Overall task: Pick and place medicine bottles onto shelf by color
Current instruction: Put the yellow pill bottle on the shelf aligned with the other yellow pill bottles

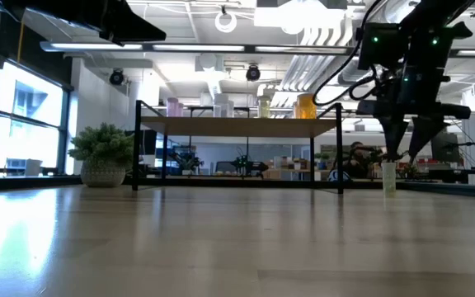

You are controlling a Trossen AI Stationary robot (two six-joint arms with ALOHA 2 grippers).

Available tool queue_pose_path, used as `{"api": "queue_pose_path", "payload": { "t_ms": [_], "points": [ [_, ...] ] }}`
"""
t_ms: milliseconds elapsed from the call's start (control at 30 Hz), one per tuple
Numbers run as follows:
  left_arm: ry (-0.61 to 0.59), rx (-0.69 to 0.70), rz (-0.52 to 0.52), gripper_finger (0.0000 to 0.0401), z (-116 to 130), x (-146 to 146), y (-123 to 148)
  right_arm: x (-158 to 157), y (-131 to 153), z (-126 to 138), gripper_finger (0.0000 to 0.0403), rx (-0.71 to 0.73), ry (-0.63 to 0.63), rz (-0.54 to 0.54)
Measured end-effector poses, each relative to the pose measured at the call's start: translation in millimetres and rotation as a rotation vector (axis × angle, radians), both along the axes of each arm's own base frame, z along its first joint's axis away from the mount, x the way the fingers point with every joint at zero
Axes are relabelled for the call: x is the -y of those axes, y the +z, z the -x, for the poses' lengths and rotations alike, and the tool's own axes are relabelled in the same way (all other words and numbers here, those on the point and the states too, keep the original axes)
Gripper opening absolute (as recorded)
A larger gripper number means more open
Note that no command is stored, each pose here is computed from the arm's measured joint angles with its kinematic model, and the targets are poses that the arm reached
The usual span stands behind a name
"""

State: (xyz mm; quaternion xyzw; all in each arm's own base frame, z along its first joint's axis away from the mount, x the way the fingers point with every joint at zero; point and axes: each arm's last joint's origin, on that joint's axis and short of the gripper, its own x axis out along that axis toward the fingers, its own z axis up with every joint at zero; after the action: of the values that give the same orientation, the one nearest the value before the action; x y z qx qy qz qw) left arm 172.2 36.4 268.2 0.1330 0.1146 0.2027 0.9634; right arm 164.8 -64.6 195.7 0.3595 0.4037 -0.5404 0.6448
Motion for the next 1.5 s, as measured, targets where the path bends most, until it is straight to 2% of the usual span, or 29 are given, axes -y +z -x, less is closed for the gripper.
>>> {"api": "queue_pose_path", "payload": {
  "t_ms": [233,433,567,733,900,1000,1133,1500],
  "points": [
    [0.000,0.000,0.000,0.0021,0.0,0.0,0.0,1.0,11.3,-3.7,0.0196,-0.010,0.112,0.018],
    [0.000,0.001,0.002,0.0021,0.0,0.0,0.0,-2.3,29.6,9.5,0.0196,0.019,0.087,0.063],
    [0.000,0.001,0.002,0.0021,0.0,0.0,0.0,-1.0,43.4,23.4,0.0196,0.134,-0.038,0.119],
    [0.000,0.001,0.001,0.0021,0.0,0.0,0.0,7.2,54.2,40.2,0.0196,0.294,-0.310,0.149],
    [0.000,0.001,0.000,0.0021,0.0,0.0,0.0,16.0,53.6,45.6,0.0196,0.396,-0.522,0.063],
    [0.008,0.000,0.001,0.0021,0.0,-0.2,0.0,20.9,50.1,40.1,0.0196,0.429,-0.571,-0.003],
    [0.053,-0.009,-0.006,0.0021,0.8,-1.3,-0.7,27.6,45.9,28.4,0.0196,0.462,-0.575,-0.029],
    [0.140,-0.054,-0.020,0.0021,2.9,-3.5,-4.4,46.7,24.1,19.2,0.0196,0.359,-0.670,-0.112]
  ]
}}
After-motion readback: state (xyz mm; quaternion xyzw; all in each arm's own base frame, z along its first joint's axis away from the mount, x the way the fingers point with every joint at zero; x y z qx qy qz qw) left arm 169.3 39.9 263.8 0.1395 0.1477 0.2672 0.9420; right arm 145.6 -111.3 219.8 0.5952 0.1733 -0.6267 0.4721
